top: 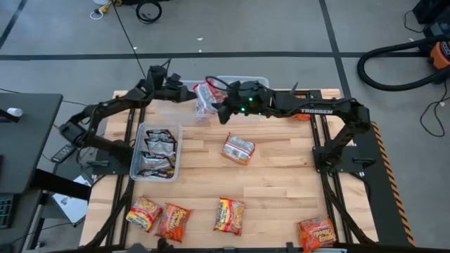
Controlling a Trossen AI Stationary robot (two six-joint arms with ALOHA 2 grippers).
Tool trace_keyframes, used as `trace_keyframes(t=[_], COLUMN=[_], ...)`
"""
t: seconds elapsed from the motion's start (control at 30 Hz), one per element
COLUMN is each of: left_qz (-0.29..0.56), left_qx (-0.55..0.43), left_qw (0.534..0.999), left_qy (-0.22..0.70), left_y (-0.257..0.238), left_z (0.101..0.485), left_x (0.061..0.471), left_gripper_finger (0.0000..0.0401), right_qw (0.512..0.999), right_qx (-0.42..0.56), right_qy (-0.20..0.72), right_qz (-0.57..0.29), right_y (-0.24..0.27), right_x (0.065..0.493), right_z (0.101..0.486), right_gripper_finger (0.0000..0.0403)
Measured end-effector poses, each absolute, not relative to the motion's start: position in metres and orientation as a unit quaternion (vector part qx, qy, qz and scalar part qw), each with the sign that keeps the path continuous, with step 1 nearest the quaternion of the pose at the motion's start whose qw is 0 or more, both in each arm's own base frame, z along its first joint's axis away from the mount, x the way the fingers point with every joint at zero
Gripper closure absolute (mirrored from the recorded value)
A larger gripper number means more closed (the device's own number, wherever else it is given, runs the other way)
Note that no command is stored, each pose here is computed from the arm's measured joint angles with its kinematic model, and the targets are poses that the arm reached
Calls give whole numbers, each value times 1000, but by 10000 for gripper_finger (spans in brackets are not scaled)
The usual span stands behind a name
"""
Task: Sort Maruchan noodles
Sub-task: Adjust the noodles pack from the bin
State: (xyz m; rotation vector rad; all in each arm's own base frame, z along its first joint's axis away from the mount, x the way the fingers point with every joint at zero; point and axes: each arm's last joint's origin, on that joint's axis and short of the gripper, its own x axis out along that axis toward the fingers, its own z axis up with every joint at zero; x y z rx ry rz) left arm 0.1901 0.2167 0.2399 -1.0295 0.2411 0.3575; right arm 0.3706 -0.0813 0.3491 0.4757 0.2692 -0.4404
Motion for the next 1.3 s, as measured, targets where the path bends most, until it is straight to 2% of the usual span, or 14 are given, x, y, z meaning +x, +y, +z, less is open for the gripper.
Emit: trace_keyframes(t=[0.2, 0.37, 0.63, 0.77, 1.0, 1.13, 1.3], left_qz=[164, 144, 180, 190, 157, 188, 221], left_qx=[-374, -316, -361, -415, -465, -470, -469], left_qw=[911, 938, 905, 878, 850, 843, 837], left_qy=[47, -13, -136, -145, -193, -182, -175], left_y=[190, 160, 127, 117, 105, 106, 116], left_z=[292, 323, 342, 334, 327, 322, 319], left_x=[172, 174, 204, 220, 252, 274, 302], left_gripper_finger=[179, 179, 179, 176, 125, 98, 90], right_qw=[915, 915, 889, 852, 783, 760, 749], right_qx=[208, 124, -32, -128, -248, -302, -338], right_qy=[84, 95, 160, 190, 243, 270, 289], right_qz=[-335, -373, -428, -470, -516, -508, -491], right_y=[-84, -83, -78, -75, -79, -80, -76], right_x=[360, 360, 367, 371, 384, 393, 396], right_z=[362, 362, 350, 347, 337, 329, 328], right_gripper_finger=[275, 275, 275, 275, 275, 275, 275])
